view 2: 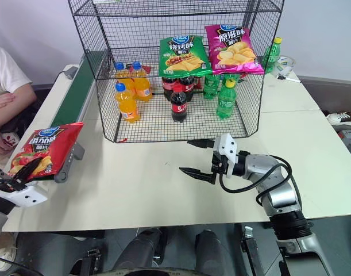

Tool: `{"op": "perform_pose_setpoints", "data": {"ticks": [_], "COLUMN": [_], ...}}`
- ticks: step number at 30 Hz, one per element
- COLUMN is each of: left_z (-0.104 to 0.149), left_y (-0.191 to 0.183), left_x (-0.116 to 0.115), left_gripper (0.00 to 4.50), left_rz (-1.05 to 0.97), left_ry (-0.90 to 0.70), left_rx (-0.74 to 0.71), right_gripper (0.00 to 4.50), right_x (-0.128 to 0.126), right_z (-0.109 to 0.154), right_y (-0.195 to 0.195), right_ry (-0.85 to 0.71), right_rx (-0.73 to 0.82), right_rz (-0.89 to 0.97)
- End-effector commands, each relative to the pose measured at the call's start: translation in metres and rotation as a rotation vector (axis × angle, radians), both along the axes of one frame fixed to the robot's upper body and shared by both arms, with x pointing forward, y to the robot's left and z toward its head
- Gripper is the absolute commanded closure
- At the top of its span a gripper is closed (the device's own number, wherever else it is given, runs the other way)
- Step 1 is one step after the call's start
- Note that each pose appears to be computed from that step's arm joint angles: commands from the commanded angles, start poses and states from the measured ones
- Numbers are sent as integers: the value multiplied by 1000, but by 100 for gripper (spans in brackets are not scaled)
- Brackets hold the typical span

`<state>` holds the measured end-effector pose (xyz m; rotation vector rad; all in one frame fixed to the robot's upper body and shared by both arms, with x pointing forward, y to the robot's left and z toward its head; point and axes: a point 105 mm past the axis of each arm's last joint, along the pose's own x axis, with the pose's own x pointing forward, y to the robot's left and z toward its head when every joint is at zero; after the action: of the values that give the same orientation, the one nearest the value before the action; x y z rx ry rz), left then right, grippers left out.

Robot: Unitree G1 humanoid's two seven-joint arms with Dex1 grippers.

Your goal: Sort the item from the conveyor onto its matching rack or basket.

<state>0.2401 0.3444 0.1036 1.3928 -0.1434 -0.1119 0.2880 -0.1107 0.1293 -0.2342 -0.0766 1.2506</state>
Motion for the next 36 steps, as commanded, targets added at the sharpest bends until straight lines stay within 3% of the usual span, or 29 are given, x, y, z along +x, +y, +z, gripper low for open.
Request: {"op": "perform_pose_setpoints", "data": {"ticks": [1,9,13,17,20,27,31,36], "left_z": [36,115,134,165,183,196,196,165], "left_y": [-6,-72,-97,-136,-150,-177,-174,-156], "left_x": [8,18,23,43,64,125,144,187], "left_gripper": [445,445,445,445,445,445,445,445], "left_rz": [-19,-229,-298,-409,-422,-404,-363,-215], "left_ry": [-121,-332,-376,-469,-542,-646,-677,-576], "left_rx": [-24,94,124,146,137,130,171,242], "right_gripper": [0,0,0,0,0,0,0,0], "right_x": [8,27,30,35,33,30,29,27], "right_z": [19,50,60,74,75,69,69,66], "right_y": [-6,-30,-35,-46,-39,-30,-29,-29], "right_ry": [-109,-273,-310,-348,-339,-331,-328,-326], "right_rx": [34,204,266,346,360,345,350,330], "right_rz": [-52,-316,-401,-508,-489,-484,-486,-488]}}
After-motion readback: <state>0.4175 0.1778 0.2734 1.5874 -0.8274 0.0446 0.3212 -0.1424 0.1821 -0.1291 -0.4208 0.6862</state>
